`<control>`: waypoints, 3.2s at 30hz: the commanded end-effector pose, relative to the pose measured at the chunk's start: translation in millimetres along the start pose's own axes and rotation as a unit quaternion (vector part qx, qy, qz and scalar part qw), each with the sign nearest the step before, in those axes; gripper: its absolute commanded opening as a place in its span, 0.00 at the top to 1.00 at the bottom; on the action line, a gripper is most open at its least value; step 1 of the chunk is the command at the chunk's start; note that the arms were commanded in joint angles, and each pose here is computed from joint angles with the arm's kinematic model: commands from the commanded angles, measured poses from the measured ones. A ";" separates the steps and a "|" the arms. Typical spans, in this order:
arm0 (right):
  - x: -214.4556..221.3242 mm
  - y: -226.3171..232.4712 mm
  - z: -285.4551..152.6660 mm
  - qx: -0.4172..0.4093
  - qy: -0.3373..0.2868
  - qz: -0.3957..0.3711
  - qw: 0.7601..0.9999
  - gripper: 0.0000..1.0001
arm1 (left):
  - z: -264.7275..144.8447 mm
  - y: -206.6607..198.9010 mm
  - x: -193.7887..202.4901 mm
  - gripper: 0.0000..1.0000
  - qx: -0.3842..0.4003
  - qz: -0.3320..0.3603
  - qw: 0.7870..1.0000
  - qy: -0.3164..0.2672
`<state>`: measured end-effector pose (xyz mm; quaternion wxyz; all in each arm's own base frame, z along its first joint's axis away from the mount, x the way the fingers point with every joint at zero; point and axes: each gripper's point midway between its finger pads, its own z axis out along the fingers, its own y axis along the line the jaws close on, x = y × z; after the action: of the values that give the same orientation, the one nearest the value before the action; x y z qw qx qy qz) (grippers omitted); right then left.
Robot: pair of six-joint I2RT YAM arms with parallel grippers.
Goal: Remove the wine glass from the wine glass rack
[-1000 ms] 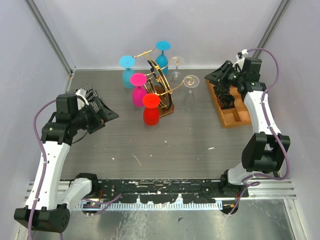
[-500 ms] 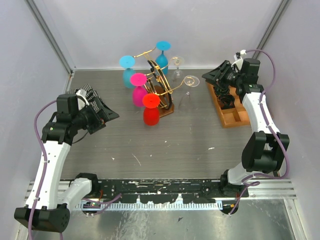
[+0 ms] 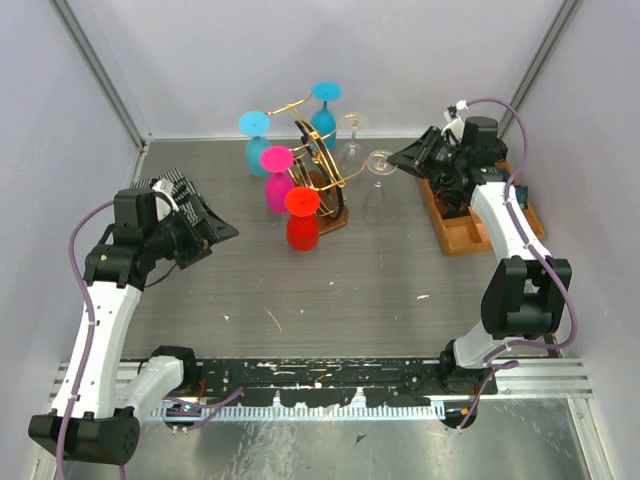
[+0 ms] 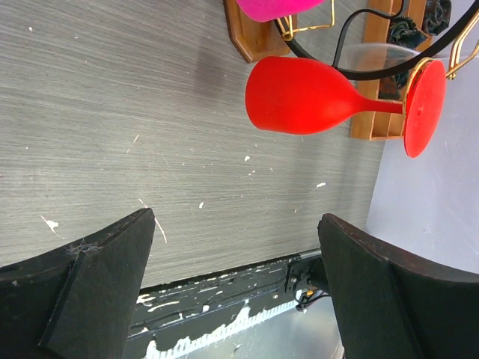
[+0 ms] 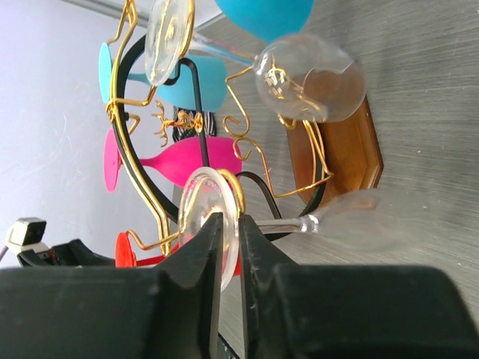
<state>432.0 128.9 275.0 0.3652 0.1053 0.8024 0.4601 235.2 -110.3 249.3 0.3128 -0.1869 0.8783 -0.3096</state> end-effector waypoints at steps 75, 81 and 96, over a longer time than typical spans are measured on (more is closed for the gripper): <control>249.5 185.1 -92.0 0.227 -0.008 -0.790 0.569 0.99 | -46.5 -105.0 -71.1 0.02 0.139 0.226 0.962 -0.059; 293.3 206.9 -72.6 0.160 0.017 -0.835 0.525 0.99 | -59.4 -148.4 -66.4 0.02 0.255 0.244 0.935 -0.046; 376.0 250.8 -34.7 0.052 0.053 -0.884 0.461 0.99 | -62.6 -151.3 -26.3 0.02 0.299 0.314 0.901 0.004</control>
<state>104.6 414.8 282.7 0.5050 -0.6644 0.5229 -0.1735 250.4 -175.1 395.0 0.4278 0.1596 0.7771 -0.4331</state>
